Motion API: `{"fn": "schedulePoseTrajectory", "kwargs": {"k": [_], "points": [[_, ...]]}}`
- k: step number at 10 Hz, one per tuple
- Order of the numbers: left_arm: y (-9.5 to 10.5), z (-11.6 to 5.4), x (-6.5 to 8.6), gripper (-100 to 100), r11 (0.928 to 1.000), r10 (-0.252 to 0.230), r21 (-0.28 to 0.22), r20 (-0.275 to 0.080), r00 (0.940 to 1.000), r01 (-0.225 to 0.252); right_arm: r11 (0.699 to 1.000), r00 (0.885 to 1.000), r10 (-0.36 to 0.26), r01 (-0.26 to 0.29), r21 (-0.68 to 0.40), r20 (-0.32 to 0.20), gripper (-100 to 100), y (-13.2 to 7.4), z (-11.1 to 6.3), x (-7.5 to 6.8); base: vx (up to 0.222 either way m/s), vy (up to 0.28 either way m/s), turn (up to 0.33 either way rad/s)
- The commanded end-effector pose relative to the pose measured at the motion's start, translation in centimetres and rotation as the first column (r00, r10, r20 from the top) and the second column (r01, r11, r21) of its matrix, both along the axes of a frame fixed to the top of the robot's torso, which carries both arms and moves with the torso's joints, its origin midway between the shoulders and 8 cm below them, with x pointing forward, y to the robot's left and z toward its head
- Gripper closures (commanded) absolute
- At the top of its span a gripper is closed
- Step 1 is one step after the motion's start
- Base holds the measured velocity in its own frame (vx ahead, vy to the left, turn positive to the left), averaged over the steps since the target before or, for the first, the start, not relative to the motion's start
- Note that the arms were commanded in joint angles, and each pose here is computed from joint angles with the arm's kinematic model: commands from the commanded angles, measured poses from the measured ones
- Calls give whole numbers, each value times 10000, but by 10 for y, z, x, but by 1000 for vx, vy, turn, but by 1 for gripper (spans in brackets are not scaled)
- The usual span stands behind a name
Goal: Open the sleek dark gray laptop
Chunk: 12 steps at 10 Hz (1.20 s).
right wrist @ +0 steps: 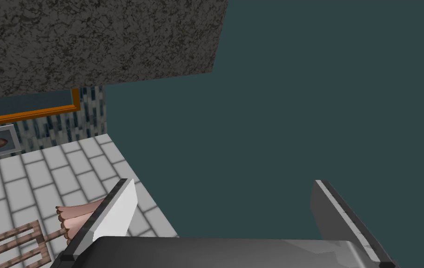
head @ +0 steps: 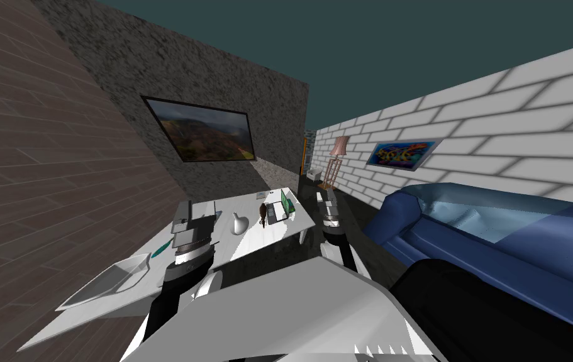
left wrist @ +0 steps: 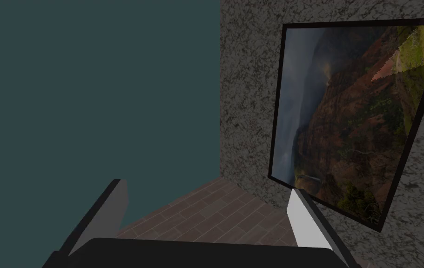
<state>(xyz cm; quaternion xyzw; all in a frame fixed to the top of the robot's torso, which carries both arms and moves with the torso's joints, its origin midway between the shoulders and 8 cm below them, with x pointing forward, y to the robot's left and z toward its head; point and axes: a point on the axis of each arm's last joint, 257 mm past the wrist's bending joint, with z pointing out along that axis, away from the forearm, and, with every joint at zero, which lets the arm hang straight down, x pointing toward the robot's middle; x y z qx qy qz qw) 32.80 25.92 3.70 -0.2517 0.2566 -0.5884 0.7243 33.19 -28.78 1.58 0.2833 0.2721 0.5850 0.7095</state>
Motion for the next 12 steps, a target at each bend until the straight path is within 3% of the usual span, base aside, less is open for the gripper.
{"fn": "schedulePoseTrajectory", "kwargs": {"k": [1,9,10,12], "points": [[0,0,0,0,10000,0,0,0,10000,0,10000,10000,0,0,0,0,0,0,0,0,0,0,0],[0,0,0,0,10000,0,1,4,10000,0,10000,10000,0,0,-1,4,0,0,0,0,0,0,0],[0,0,0,0,10000,0,1,4,10000,0,9974,9999,-62,54,-723,-108,-100,5,-1,4,1,-17,39],[0,0,0,0,10000,0,0,-3,10000,0,9872,9994,-298,264,-1575,-199,-100,10,-2,9,-7,-41,49]]}}
